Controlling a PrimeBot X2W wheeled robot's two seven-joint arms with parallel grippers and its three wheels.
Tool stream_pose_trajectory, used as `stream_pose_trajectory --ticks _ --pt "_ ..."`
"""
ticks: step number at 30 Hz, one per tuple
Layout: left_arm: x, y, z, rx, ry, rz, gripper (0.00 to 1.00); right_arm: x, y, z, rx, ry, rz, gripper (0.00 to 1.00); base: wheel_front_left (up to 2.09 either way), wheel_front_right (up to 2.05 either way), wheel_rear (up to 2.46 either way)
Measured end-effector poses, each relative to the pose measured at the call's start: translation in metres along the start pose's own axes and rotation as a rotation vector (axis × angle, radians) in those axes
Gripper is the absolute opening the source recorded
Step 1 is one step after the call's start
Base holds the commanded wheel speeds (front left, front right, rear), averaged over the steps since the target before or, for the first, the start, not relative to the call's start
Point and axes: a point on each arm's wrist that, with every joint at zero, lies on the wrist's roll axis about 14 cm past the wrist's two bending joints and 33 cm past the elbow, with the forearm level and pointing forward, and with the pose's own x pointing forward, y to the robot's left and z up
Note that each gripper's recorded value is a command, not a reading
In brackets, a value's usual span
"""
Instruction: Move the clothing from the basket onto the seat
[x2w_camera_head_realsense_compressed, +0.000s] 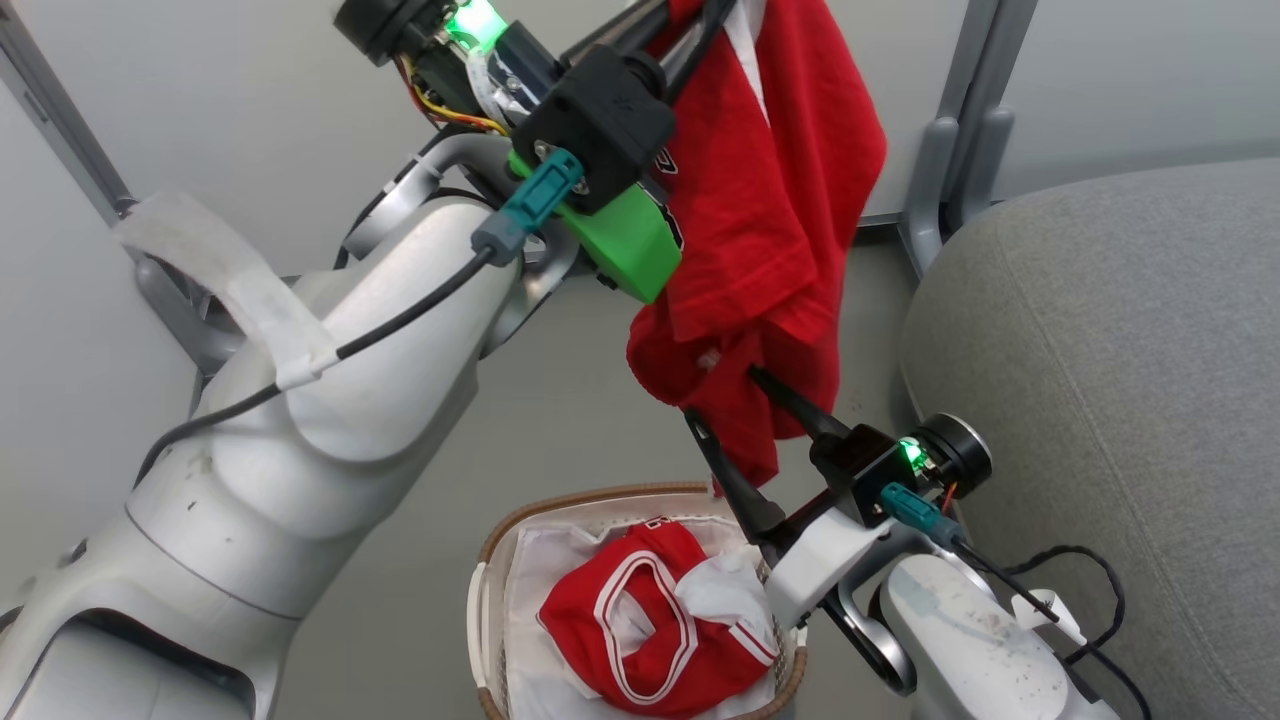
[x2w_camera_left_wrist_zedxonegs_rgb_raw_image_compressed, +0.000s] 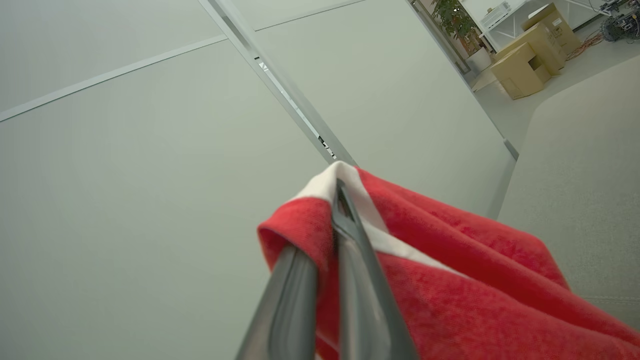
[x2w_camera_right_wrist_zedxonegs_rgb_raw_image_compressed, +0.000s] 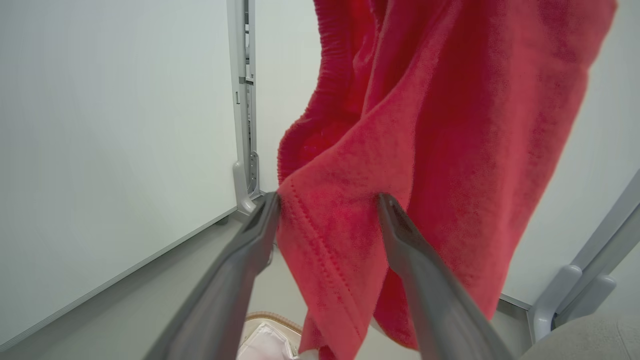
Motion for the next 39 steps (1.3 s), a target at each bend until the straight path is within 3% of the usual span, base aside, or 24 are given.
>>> stream_pose_trajectory --ticks 14,15,17,18,19,20,22,31,37,39 --pt "-0.003 -0.013 0.022 -0.016 -0.044 -0.028 0.0 0.017 -0.028 -0.003 -0.004 0.021 -0.059 1.0 0.0 0.0 0.0" --pt "-0.004 -0.012 0.023 -0.015 -0.043 -0.025 0.0 0.019 -0.031 -0.001 -0.005 0.016 -0.065 0.85 0.0 0.0 0.0" --pt "-0.004 -0.011 0.024 -0.014 -0.046 -0.022 0.0 0.021 -0.036 0.001 -0.006 0.012 -0.076 0.67 0.0 0.0 0.0" --pt "-0.005 -0.011 0.025 -0.014 -0.046 -0.021 0.0 0.022 -0.038 0.002 -0.005 0.011 -0.081 0.5 0.0 0.0 0.0" --pt "-0.005 -0.011 0.025 -0.016 -0.048 -0.02 0.0 0.023 -0.04 0.002 -0.006 0.013 -0.084 0.48 0.0 0.0 0.0" --pt "-0.005 -0.011 0.026 -0.018 -0.05 -0.018 0.0 0.024 -0.041 0.002 -0.005 0.015 -0.086 0.28 0.0 0.0 0.0" --pt "-0.006 -0.008 0.024 -0.028 -0.049 -0.006 0.0 0.026 -0.044 0.003 -0.007 0.013 -0.091 0.0 0.0 0.0 0.0" --pt "-0.042 0.028 -0.043 -0.084 0.113 0.137 0.0 0.018 -0.06 0.003 -0.002 0.012 -0.14 0.0 0.0 0.0 0.0" --pt "-0.075 0.03 -0.087 -0.195 0.199 0.232 0.0 0.01 -0.074 0.008 0.001 -0.004 -0.186 0.0 0.0 0.0 0.0" --pt "-0.086 0.026 -0.1 -0.246 0.223 0.268 0.33 0.009 -0.076 0.013 0.0 -0.019 -0.194 0.0 0.0 0.0 0.0"
